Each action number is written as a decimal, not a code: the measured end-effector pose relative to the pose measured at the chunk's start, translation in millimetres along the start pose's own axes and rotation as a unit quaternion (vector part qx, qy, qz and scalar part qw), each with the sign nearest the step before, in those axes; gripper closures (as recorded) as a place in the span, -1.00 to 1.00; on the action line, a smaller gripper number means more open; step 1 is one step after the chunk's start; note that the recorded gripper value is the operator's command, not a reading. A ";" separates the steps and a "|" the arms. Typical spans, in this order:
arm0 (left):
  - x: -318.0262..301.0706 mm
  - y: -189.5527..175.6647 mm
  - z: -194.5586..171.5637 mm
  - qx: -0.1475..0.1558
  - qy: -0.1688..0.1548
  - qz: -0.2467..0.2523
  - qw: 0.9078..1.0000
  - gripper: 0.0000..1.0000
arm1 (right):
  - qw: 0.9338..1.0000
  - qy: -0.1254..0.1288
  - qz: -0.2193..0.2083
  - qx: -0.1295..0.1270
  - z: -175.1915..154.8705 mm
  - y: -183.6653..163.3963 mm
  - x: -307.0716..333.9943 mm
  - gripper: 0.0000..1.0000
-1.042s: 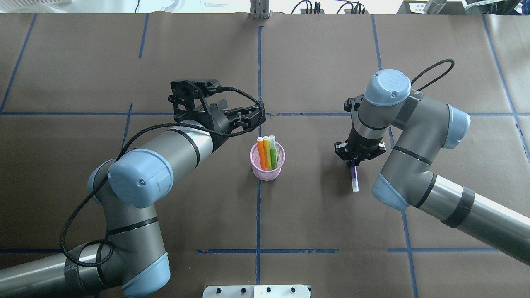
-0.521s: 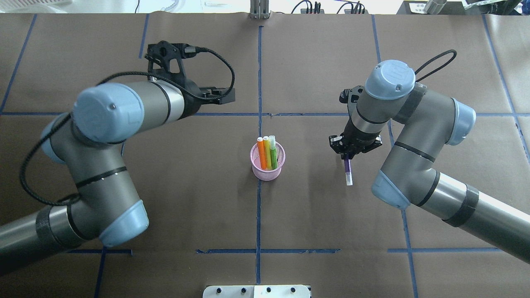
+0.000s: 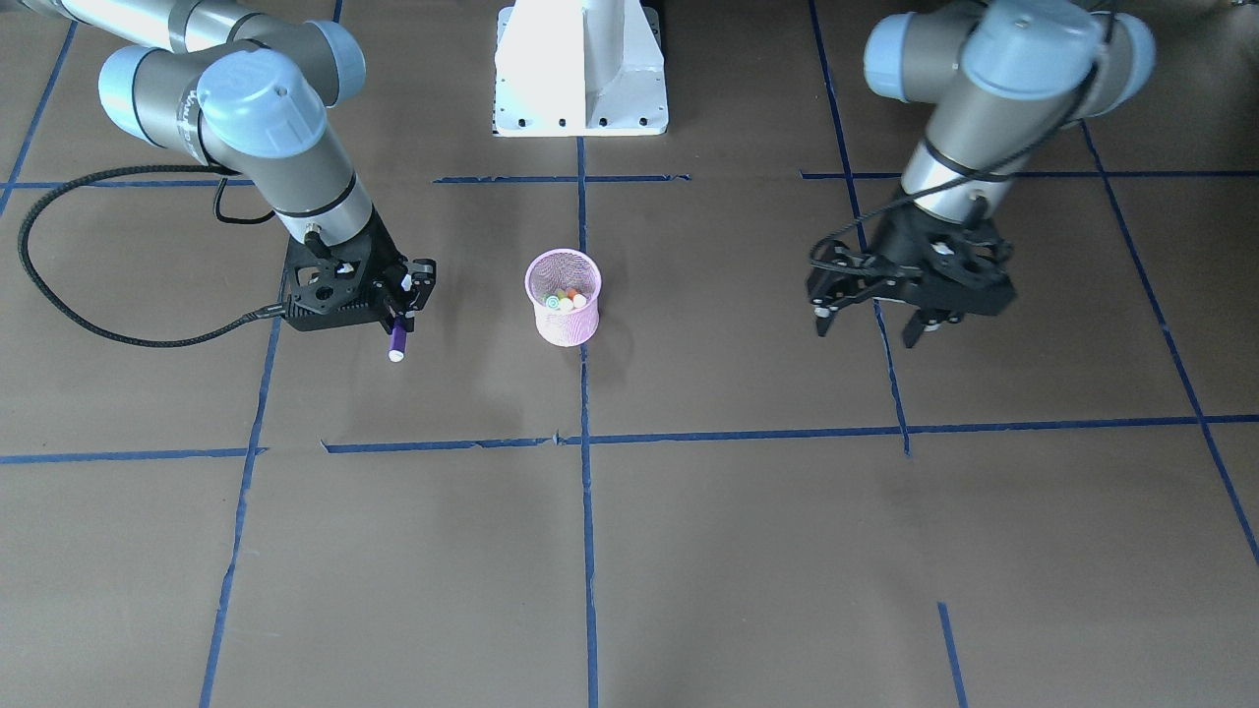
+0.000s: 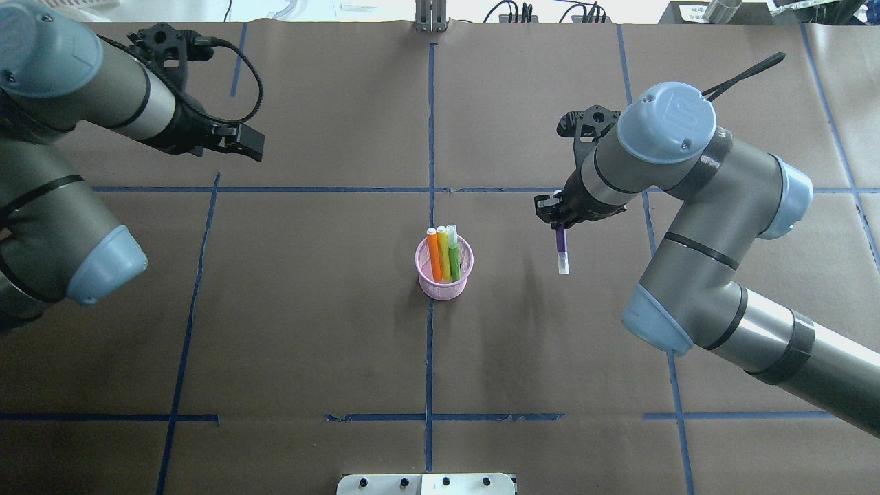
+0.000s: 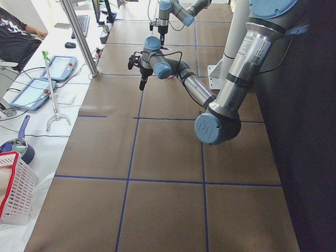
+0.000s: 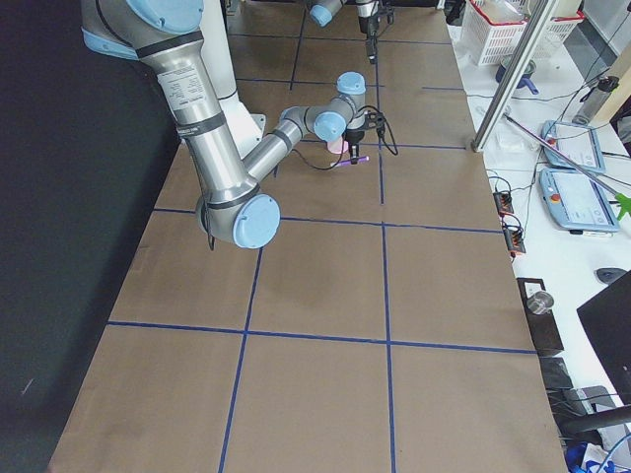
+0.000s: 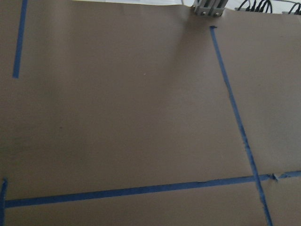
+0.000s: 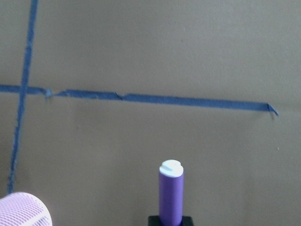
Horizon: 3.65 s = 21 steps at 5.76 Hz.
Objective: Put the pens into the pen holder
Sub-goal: 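Withdraw the left arm to rest while the right gripper lifts the purple marker, then carry the purple marker over the pink cup and lower it in, then open the right gripper to release the purple marker into the cup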
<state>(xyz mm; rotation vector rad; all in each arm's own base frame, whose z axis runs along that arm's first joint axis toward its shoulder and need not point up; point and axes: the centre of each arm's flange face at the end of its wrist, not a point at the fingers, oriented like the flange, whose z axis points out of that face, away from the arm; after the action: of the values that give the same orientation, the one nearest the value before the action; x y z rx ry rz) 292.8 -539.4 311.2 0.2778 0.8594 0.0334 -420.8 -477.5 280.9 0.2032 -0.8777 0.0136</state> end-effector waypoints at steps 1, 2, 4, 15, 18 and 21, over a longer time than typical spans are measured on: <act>-77.0 -14.4 -3.1 -0.048 -0.013 0.018 0.999 -1.00 | 0.999 -0.015 0.003 0.045 -11.5 -4.1 -6.8 1.00; -162.6 -29.1 -1.6 -0.082 -0.013 0.041 0.996 -1.00 | 0.997 -0.020 0.002 0.078 -21.5 -5.8 -12.0 1.00; -331.8 -34.2 9.5 -0.124 -0.022 0.087 0.988 -1.00 | 0.992 -0.017 0.001 0.127 -27.6 4.3 -30.5 1.00; -469.9 10.8 32.9 -0.179 -0.023 0.096 0.979 -1.00 | 0.926 -0.022 -0.018 0.376 -9.2 132.3 -151.6 1.00; -469.4 10.6 33.4 -0.180 -0.023 0.095 0.979 -1.00 | 0.931 -0.019 -0.026 0.363 5.7 148.2 -156.9 -0.56; -470.5 11.3 33.5 -0.180 -0.024 0.095 0.979 -1.00 | 0.933 -0.022 -0.033 0.359 5.3 153.1 -160.0 -1.00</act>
<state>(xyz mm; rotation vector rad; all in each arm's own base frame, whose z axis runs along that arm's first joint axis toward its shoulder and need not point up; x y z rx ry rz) 10.9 -602.3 684.2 0.0188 0.7610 0.3563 -541.8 -316.8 188.1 0.9206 -0.8802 0.2725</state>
